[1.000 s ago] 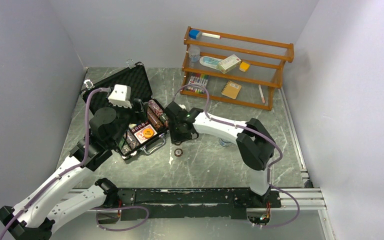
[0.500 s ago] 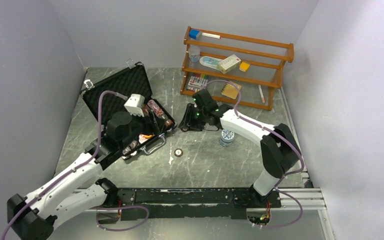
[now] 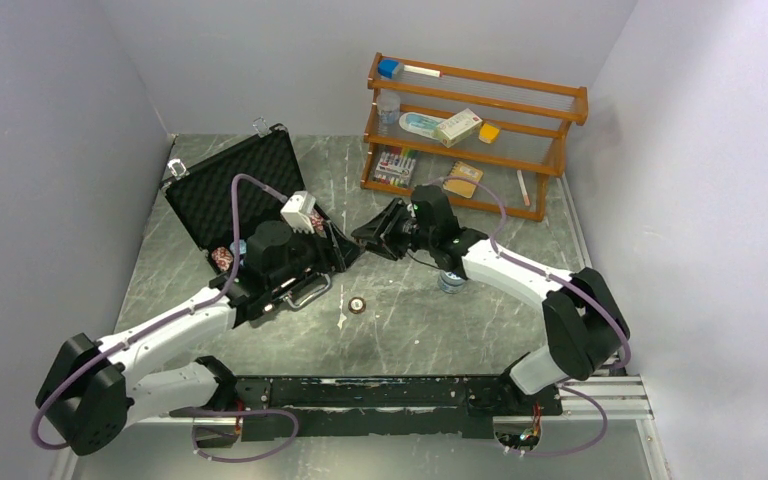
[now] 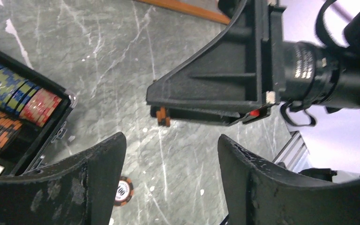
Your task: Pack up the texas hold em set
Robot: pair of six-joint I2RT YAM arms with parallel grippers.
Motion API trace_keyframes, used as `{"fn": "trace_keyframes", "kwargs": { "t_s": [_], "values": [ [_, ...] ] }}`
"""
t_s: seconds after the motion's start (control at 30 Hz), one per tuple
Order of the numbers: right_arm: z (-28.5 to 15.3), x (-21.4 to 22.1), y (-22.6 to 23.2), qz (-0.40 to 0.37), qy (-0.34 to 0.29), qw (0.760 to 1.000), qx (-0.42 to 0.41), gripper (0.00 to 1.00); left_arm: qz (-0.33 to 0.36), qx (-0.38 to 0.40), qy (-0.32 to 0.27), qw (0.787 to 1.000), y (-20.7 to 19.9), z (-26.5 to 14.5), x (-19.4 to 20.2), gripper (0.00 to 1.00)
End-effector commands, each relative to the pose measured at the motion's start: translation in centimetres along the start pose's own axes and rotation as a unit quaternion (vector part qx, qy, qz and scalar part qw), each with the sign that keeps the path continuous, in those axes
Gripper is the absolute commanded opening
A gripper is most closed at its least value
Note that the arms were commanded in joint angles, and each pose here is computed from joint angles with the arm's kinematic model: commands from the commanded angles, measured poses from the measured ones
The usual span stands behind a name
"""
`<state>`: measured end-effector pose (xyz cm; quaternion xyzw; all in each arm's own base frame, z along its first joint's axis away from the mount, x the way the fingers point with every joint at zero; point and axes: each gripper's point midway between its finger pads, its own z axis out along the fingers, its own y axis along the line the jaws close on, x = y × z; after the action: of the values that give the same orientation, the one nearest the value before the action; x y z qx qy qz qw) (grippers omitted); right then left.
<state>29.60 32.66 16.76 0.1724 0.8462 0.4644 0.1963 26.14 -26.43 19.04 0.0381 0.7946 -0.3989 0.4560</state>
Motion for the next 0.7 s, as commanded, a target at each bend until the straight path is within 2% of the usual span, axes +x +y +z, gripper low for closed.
{"fn": "trace_keyframes", "kwargs": {
  "t_s": [0.0, 0.17, 0.4, 0.53, 0.67],
  "values": [
    [-0.9, -0.4, 2.3, 0.073, -0.004, 0.995, -0.063, 0.28, -0.028, 0.020, -0.050, 0.998, -1.3, 1.0, -1.7, 0.73],
    [-1.1, -0.6, 2.5, 0.100, -0.002, 0.992, -0.079, 0.28, -0.033, 0.015, -0.050, 0.998, -1.1, 1.8, -1.3, 0.67],
    [-1.0, -0.8, 2.8, 0.096, -0.005, 0.992, -0.078, 0.28, -0.029, 0.009, -0.038, 0.999, -0.7, 2.6, -0.6, 0.53],
    [-1.0, -0.8, 2.8, 0.092, -0.001, 0.993, -0.078, 0.27, -0.027, 0.000, -0.044, 0.999, -0.5, 2.9, -1.0, 0.53],
    [-1.0, -0.7, 2.9, 0.091, 0.002, 0.993, -0.079, 0.27, -0.021, 0.003, -0.051, 0.998, -0.7, 3.3, -1.4, 0.49]
  ]
}}
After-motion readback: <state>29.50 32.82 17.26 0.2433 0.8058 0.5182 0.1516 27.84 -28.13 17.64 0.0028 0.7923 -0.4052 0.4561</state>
